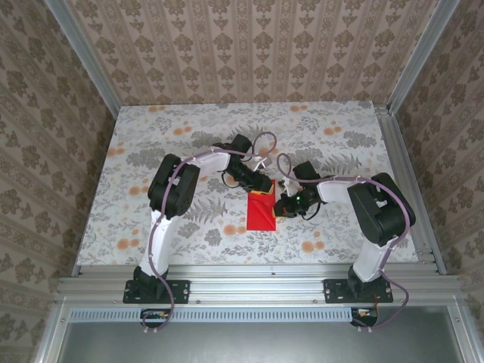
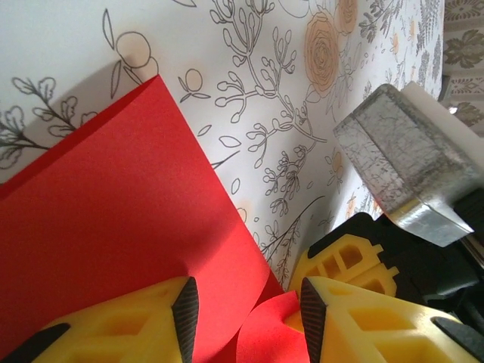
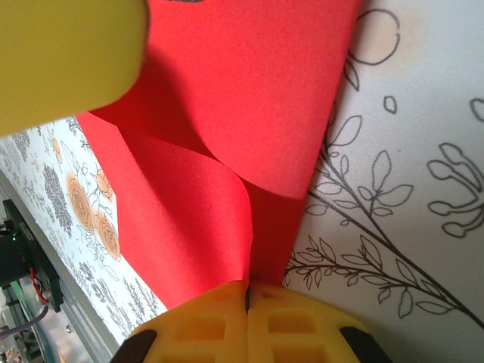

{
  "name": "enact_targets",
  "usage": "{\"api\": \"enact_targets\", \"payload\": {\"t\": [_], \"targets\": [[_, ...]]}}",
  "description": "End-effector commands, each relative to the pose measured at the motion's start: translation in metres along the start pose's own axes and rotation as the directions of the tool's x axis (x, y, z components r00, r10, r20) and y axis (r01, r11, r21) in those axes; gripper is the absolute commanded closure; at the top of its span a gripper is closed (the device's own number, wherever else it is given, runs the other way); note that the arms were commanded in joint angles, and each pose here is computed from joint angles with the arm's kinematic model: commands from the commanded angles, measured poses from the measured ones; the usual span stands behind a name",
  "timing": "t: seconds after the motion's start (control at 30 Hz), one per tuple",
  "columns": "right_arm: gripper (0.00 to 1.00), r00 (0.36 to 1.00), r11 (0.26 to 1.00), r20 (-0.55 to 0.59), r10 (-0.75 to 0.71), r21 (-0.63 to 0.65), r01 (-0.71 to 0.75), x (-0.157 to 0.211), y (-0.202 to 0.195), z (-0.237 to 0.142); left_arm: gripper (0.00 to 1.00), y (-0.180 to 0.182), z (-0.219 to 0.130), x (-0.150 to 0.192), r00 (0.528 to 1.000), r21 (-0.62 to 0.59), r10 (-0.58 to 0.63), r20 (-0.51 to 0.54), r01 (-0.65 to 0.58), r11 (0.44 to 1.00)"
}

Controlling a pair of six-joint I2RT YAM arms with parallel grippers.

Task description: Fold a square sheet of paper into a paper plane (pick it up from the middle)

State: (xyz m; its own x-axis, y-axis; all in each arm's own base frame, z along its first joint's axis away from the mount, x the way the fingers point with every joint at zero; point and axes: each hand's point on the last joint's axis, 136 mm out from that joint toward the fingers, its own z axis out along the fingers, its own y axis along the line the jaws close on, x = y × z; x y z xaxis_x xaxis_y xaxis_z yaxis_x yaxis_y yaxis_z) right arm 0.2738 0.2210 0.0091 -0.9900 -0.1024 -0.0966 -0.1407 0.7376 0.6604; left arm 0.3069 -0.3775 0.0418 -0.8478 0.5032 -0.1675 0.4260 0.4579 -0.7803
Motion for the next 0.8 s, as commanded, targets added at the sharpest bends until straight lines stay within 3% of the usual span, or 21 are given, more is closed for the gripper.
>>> {"api": "enact_targets", "payload": {"t": [0.0, 0.3, 0.5, 0.77], "targets": [[1.00, 0.994, 0.978, -0.078, 0.074, 0.200, -0.057, 0.027, -0.050, 0.015, 0.54, -0.013, -0.012, -0.005, 1.000, 0.012, -0.015, 0.022, 0.015, 1.000], [1.00, 0.993, 0.972, -0.090, 0.075, 0.227, -0.053, 0.028, -0.052, 0.017, 0.53, -0.038, -0.051, -0.027, 0.992, -0.019, 0.026, 0.123, -0.023, 1.000], [1.00, 0.993, 0.972, -0.090, 0.072, 0.232, -0.050, 0.028, -0.052, 0.017, 0.54, -0.047, -0.058, -0.006, 0.990, -0.046, -0.005, 0.141, 0.011, 0.999], [1.00, 0.994, 0.973, -0.093, 0.062, 0.226, -0.040, 0.027, -0.050, 0.017, 0.57, -0.049, -0.036, 0.023, 0.986, -0.018, -0.079, 0.150, 0.083, 0.996]]}}
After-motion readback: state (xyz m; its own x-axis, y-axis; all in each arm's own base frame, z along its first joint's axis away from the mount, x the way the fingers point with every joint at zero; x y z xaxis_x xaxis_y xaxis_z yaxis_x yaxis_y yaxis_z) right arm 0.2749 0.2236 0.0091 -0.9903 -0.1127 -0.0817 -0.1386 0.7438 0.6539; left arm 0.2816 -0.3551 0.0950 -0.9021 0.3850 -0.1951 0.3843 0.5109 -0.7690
